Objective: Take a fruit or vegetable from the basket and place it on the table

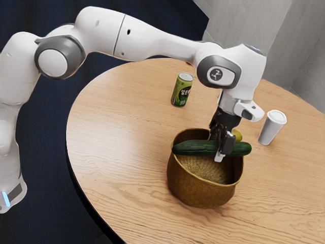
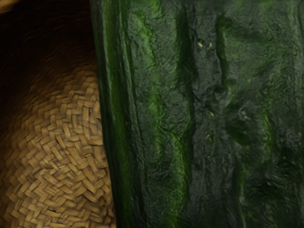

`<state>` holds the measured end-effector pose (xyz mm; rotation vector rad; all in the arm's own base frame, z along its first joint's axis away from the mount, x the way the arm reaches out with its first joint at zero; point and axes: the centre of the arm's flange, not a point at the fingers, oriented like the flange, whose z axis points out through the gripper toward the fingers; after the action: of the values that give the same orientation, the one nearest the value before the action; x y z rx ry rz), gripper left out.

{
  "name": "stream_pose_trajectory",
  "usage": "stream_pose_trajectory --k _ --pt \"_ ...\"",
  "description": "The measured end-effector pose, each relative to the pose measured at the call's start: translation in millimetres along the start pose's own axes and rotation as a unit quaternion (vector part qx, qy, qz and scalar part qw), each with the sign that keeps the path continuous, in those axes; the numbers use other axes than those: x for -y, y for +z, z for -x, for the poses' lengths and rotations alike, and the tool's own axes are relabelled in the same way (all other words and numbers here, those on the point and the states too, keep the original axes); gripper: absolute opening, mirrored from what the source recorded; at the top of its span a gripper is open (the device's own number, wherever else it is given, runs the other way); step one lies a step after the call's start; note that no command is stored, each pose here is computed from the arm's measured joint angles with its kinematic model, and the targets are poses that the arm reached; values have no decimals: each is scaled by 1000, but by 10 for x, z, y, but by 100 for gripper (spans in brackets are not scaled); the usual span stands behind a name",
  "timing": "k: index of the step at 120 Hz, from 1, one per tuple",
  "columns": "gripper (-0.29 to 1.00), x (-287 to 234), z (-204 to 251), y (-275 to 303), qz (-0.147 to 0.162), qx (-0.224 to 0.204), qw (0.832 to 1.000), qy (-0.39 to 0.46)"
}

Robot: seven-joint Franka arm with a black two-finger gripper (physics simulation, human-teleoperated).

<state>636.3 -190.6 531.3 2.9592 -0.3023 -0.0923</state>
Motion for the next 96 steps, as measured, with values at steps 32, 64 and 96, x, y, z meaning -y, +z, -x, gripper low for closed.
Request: stream_pose_trajectory --k 32,64,96 --pt "31 -84 53 -44 -43 -11 999 9" --pt "23 -104 973 -1079 -112 -24 993 -27" --pt "22 1058 1542 -925 -102 62 981 -156"
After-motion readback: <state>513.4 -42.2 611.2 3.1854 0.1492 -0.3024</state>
